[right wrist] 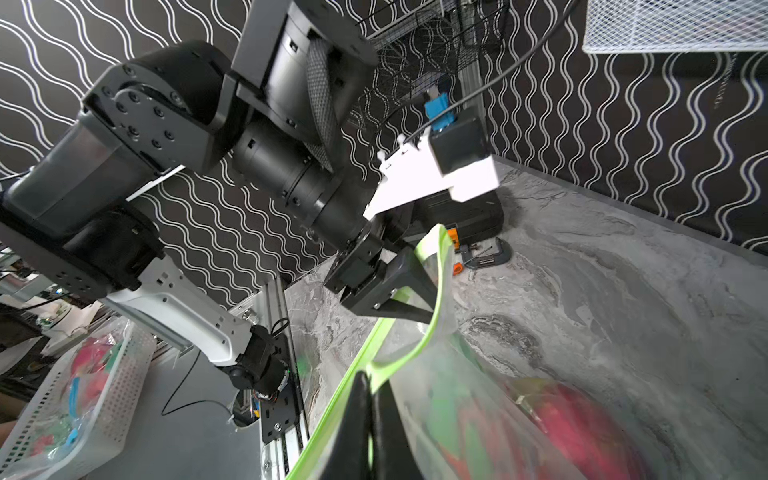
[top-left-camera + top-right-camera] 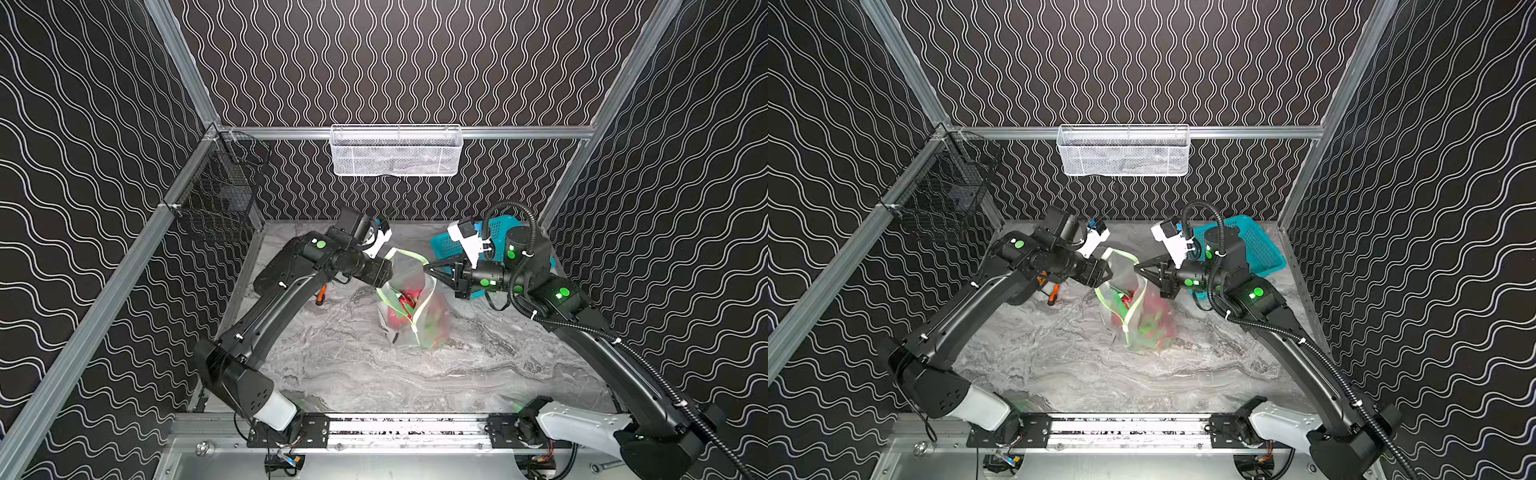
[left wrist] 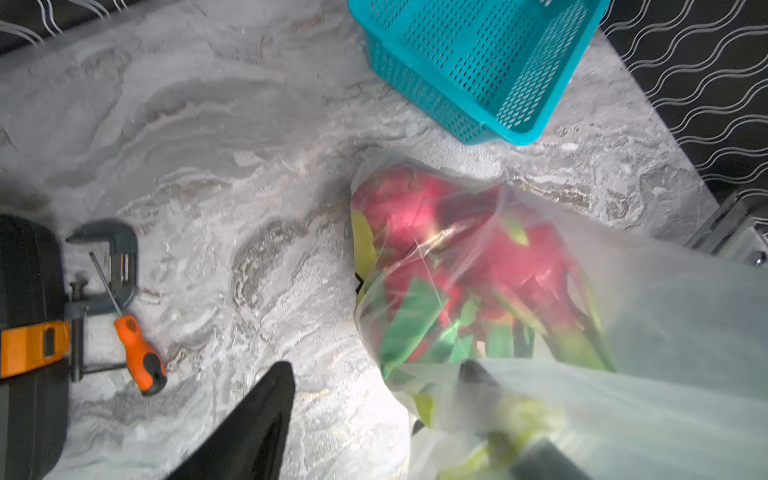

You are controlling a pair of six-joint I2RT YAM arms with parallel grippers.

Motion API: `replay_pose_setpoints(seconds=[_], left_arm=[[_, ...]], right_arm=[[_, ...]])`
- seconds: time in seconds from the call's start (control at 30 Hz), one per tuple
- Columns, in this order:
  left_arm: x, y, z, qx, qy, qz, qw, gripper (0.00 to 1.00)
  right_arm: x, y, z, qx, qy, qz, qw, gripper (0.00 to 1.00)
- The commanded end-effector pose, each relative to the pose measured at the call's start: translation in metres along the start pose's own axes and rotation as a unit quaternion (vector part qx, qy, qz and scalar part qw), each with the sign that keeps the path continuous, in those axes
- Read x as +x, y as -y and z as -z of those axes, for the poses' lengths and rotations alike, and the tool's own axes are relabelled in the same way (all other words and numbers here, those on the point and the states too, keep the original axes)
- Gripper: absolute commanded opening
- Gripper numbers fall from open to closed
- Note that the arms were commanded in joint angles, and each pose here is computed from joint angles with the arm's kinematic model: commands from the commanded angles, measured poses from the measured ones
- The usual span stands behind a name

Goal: Open the zip-top bag and take out the dragon fruit
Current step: Open the zipper of the food storage bag at the center of the board.

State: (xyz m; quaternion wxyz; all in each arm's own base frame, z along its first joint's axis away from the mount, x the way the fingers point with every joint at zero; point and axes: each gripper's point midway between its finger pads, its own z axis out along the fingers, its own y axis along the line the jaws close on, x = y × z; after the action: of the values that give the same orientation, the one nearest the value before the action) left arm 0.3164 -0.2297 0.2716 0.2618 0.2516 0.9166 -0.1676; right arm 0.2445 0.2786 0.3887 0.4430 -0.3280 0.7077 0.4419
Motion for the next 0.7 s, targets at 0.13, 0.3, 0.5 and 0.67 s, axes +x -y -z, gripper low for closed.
replay_pose_setpoints(seconds=[0.13,0.3,0.5,0.67], left_arm=[[0.016,0.009,0.011,0.02,-0.037,0.068,0.997,0.6],[0.021,0.011,0.009,0.03,-0.055,0.083,0.995,0.09],[-0.029,-0.03,0.066,0.005,0.029,0.114,0.993,0.0],[-0.094,-0.036,0.119,0.038,0.123,0.117,0.985,0.0]], right_arm=[[-0.028,0.006,0.001,0.029,0.043,0.031,0.998,0.0],[-0.031,0.009,-0.003,0.033,0.051,0.031,0.998,0.0],[-0.048,0.01,-0.007,0.035,0.071,0.043,0.996,0.0],[-0.072,0.007,-0.005,0.037,0.095,0.052,0.993,0.0]])
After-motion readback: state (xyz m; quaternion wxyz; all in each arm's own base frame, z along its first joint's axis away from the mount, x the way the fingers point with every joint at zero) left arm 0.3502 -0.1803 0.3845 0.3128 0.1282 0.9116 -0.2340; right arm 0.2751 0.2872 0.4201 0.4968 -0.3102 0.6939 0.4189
